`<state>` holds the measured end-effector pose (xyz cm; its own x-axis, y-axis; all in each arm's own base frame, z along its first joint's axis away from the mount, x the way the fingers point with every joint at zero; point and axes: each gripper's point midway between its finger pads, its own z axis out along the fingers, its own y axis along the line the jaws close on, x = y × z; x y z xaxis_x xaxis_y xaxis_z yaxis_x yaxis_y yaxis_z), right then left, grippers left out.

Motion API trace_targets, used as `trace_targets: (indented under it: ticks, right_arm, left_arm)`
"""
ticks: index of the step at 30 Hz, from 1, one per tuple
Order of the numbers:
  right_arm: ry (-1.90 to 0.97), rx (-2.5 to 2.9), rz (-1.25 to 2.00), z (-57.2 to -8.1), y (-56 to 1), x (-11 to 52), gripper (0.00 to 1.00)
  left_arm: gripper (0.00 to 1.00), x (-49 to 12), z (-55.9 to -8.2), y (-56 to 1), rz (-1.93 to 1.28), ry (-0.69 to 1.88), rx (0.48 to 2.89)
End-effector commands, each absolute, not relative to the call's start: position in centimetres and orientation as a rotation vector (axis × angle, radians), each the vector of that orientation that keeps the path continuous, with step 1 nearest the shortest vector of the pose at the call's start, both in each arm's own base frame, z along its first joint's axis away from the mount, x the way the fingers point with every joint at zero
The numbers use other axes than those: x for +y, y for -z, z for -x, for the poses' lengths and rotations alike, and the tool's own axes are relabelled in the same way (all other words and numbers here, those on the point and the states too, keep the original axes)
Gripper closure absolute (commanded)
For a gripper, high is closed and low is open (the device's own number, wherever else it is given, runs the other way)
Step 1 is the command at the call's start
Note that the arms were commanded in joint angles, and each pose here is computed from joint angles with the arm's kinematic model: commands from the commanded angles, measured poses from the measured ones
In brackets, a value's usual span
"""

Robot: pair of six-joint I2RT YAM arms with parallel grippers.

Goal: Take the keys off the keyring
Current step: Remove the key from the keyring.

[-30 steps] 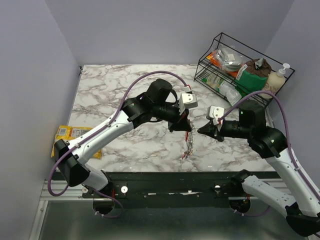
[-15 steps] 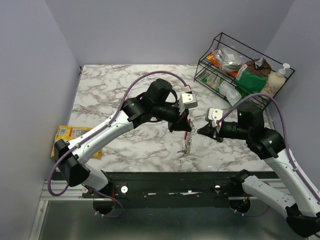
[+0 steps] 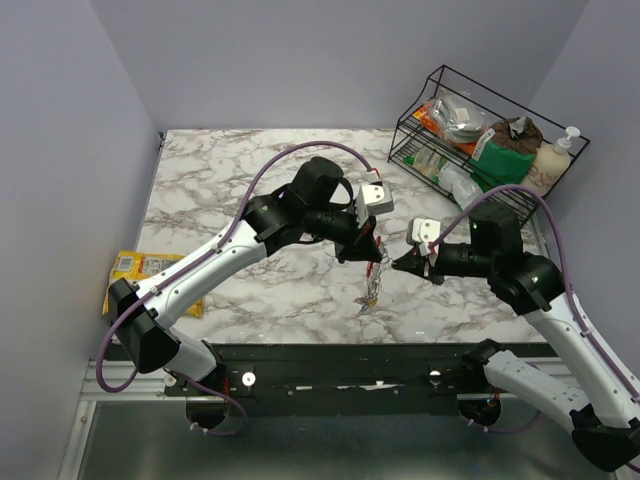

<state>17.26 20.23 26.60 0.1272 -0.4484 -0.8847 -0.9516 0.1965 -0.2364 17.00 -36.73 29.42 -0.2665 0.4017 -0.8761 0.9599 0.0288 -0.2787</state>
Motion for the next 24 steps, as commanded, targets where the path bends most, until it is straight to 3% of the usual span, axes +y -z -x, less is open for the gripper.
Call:
trace_targets:
  ticks: [1, 24]
  right_arm:
    - [-0.706, 1.546, 1.462, -15.9, -24.6, 19.9, 0.99]
    - [-0.745, 1.578, 1.543, -14.5, -23.3, 19.4, 0.99]
  left_arm:
    - [1.00, -36.3, -16.7, -32.2, -1.364, 1.241, 1.621]
    - [1.00, -36.1, -17.4, -32.3, -1.331, 1.231, 1.636]
